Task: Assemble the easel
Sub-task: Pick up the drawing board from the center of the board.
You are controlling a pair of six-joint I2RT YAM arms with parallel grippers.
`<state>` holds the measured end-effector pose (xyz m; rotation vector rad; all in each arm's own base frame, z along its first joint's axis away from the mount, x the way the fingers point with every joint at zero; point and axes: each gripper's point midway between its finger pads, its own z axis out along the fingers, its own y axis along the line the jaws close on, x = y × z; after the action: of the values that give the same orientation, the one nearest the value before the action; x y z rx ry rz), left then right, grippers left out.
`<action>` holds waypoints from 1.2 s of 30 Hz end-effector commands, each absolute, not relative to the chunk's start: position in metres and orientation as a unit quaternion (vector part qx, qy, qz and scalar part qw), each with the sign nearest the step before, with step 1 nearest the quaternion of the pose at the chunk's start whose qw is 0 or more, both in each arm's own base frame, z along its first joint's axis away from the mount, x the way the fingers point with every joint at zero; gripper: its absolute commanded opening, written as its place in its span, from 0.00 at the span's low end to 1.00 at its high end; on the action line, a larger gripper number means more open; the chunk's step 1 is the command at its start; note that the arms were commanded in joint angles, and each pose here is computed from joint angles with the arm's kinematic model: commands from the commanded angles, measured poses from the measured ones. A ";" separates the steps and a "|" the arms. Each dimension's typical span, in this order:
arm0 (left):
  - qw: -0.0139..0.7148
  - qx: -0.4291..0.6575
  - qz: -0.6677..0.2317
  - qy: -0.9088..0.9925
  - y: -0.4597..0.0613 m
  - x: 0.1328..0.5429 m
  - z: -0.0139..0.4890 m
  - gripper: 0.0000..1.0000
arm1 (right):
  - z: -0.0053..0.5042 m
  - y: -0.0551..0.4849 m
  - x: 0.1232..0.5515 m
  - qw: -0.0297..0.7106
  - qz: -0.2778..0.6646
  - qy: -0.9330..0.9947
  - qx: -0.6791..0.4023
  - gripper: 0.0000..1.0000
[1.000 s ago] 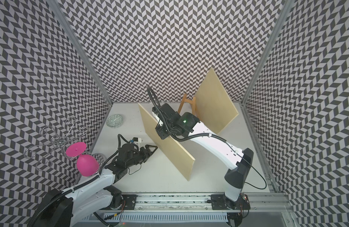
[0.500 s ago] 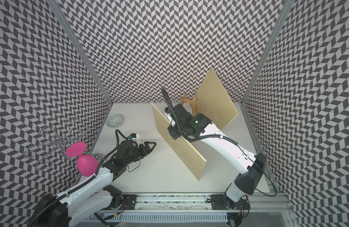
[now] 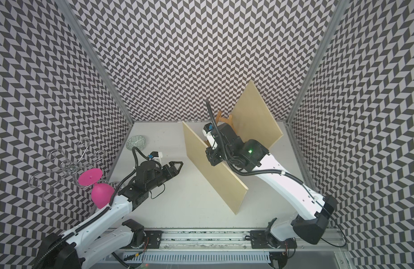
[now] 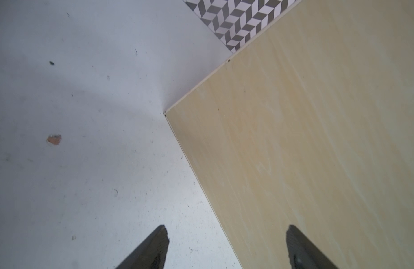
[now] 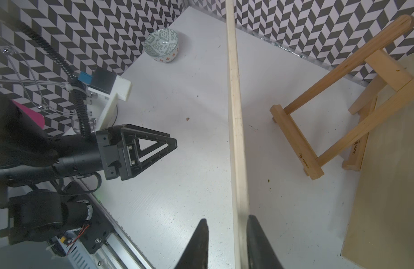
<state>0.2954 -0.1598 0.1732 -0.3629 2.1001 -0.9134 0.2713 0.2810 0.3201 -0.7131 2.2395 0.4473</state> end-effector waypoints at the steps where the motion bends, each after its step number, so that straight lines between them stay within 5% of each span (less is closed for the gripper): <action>1: 0.432 -0.144 -0.327 0.828 -0.147 0.307 0.185 0.81 | 0.301 0.283 0.269 0.344 0.174 0.880 -0.277 0.27; 12: 0.456 -0.148 -0.310 0.821 -0.136 0.325 0.193 0.81 | 0.294 0.287 0.280 0.346 0.158 0.884 -0.273 0.22; 20: 0.501 -0.134 -0.273 0.810 -0.126 0.344 0.206 0.83 | 0.319 0.285 0.279 0.370 0.176 0.875 -0.259 0.00; 30: 0.552 -0.070 -0.236 0.796 -0.131 0.367 0.219 0.89 | 0.396 0.267 0.272 0.426 0.256 0.839 -0.222 0.00; 36: 0.556 -0.051 -0.255 0.790 -0.142 0.372 0.227 0.89 | 0.420 0.252 0.292 0.464 0.218 0.830 -0.220 0.00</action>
<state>0.3641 -0.1368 0.1978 -0.1683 1.9541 -0.5780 0.2763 0.2491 0.3297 -0.6102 2.3554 0.4433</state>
